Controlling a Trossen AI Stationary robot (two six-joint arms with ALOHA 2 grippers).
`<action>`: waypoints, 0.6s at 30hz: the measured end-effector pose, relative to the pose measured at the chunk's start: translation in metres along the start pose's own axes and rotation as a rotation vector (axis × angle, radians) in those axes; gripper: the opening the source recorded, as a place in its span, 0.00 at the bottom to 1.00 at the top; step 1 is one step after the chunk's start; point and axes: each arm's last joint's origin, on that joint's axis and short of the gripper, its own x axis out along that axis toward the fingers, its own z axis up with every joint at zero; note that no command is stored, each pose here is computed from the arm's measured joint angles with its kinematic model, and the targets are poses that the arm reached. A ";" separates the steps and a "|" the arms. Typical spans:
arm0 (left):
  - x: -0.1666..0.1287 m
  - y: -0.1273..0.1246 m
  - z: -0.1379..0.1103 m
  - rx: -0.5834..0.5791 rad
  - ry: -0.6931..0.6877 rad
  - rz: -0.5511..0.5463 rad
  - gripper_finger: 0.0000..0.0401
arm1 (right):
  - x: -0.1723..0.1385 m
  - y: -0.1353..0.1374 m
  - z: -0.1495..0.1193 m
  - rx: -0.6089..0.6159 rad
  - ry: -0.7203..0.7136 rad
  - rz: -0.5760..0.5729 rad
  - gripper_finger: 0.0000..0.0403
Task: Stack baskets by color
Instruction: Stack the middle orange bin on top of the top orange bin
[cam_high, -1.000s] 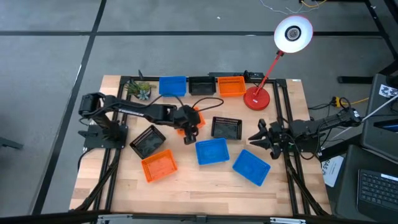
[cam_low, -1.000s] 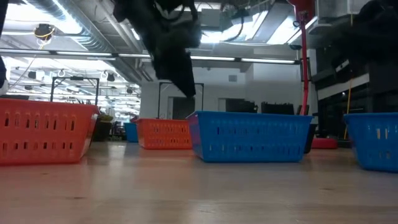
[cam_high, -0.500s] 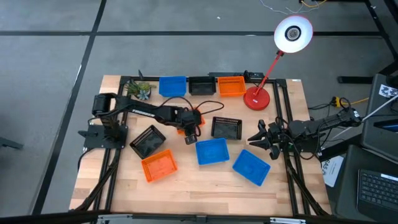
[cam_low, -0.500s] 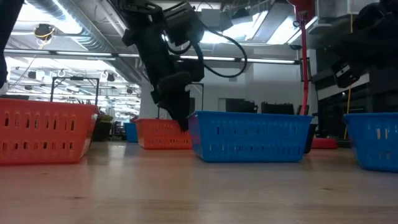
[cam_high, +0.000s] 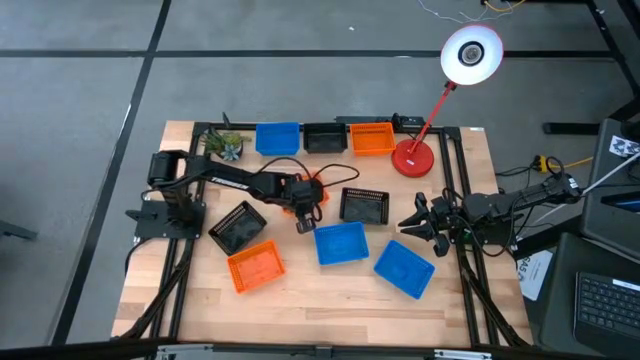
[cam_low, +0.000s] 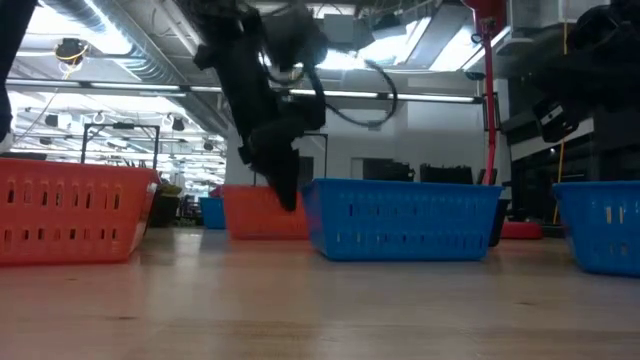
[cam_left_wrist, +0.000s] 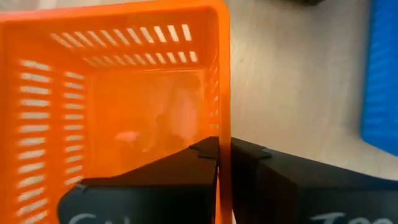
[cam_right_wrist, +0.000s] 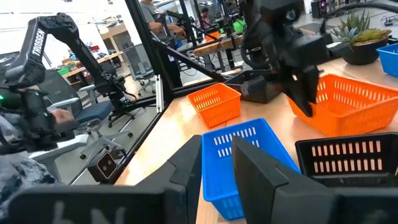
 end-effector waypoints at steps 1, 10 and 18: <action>-0.007 -0.002 0.005 0.001 -0.020 -0.009 0.01 | 0.000 0.000 0.000 0.000 0.001 0.000 0.22; -0.088 -0.006 0.088 0.236 -0.329 0.051 0.00 | 0.000 -0.001 -0.002 -0.001 0.024 -0.009 0.22; -0.112 0.048 0.161 0.425 -0.490 0.233 0.00 | 0.000 -0.001 -0.002 -0.002 0.025 -0.009 0.22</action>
